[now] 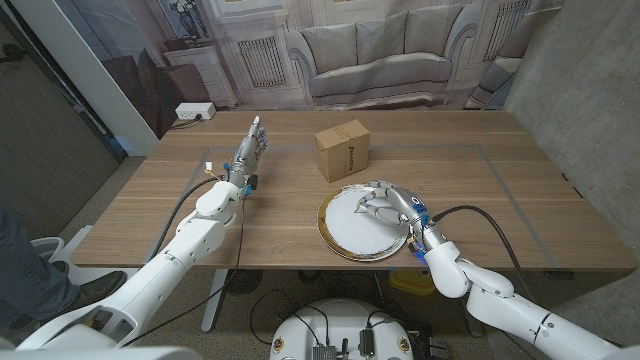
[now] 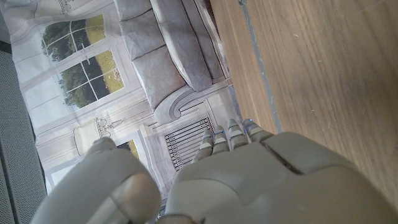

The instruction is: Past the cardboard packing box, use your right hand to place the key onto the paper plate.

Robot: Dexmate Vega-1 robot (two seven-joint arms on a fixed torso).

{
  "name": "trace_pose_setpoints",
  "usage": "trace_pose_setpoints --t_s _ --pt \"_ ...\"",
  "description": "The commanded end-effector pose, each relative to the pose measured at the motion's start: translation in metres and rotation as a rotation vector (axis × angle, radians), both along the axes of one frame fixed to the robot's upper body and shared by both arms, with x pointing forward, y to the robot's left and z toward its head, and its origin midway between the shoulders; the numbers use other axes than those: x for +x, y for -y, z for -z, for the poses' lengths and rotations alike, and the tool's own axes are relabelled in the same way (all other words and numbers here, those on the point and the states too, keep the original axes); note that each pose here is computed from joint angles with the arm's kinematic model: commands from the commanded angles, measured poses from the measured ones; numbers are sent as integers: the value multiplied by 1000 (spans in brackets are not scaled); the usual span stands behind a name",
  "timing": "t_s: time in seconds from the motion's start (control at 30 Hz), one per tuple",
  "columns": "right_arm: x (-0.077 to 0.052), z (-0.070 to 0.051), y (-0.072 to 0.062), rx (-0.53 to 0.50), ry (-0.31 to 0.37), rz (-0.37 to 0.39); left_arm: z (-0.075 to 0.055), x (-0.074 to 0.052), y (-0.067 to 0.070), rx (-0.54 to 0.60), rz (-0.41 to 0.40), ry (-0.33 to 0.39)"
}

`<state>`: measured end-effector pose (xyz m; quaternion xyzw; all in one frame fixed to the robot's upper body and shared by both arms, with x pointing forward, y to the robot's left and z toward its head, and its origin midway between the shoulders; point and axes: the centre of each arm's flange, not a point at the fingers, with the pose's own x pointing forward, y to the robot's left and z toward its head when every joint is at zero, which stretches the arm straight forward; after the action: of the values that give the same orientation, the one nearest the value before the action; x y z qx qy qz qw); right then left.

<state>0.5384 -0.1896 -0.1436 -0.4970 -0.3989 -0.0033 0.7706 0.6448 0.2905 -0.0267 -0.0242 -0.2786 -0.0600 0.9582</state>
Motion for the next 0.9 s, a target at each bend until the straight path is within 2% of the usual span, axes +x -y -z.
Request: trace_pose_setpoints --t_s 0.03,0.9 --pt "1 1 -1 -12 -3 5 0 0 -3 -4 -3 2" --pt "1 1 -1 -33 -18 14 1 -2 -4 -5 -2 2"
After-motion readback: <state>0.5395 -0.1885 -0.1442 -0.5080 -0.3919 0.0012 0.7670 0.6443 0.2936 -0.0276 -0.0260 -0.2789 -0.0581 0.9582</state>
